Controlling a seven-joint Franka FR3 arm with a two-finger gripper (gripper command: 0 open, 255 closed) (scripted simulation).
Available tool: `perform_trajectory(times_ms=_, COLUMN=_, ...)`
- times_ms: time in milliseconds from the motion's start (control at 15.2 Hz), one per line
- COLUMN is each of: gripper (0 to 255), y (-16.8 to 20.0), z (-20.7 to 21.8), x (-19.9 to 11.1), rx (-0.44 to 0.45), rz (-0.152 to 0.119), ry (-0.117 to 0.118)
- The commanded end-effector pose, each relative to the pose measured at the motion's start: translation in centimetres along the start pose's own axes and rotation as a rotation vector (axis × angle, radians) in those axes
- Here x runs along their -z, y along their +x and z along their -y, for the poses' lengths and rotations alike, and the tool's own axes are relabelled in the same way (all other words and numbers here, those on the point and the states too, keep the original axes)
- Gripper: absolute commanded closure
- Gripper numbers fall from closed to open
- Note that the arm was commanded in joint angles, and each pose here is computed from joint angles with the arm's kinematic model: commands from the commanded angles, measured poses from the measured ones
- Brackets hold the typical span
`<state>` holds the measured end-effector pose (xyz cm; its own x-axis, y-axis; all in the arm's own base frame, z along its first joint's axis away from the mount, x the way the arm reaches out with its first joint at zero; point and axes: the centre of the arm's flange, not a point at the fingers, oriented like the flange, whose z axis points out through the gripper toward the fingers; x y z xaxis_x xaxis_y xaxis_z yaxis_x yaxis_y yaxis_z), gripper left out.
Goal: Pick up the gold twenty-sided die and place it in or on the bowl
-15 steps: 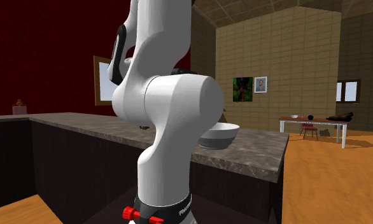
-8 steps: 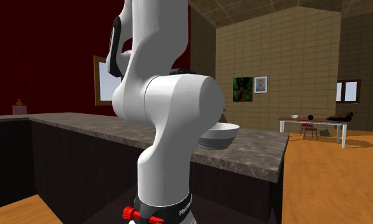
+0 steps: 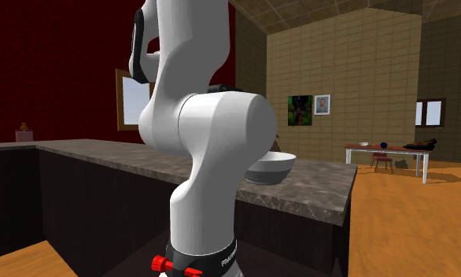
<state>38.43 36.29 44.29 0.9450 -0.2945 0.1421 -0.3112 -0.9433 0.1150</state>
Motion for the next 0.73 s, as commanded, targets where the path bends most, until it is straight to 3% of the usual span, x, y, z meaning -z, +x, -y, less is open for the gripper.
perform_trajectory(times_ms=0, gripper=255, y=0.1, z=-0.2, x=1.0, rx=0.000, rz=0.000, ry=0.000)
perform_trajectory(times_ms=462, gripper=255, y=0.6, z=-0.6, x=4.6, rx=0.000, rz=0.000, ry=0.000)
perform_trajectory(times_ms=660, gripper=255, y=1.0, z=-4.5, x=4.1, rx=0.000, rz=0.000, ry=0.000)
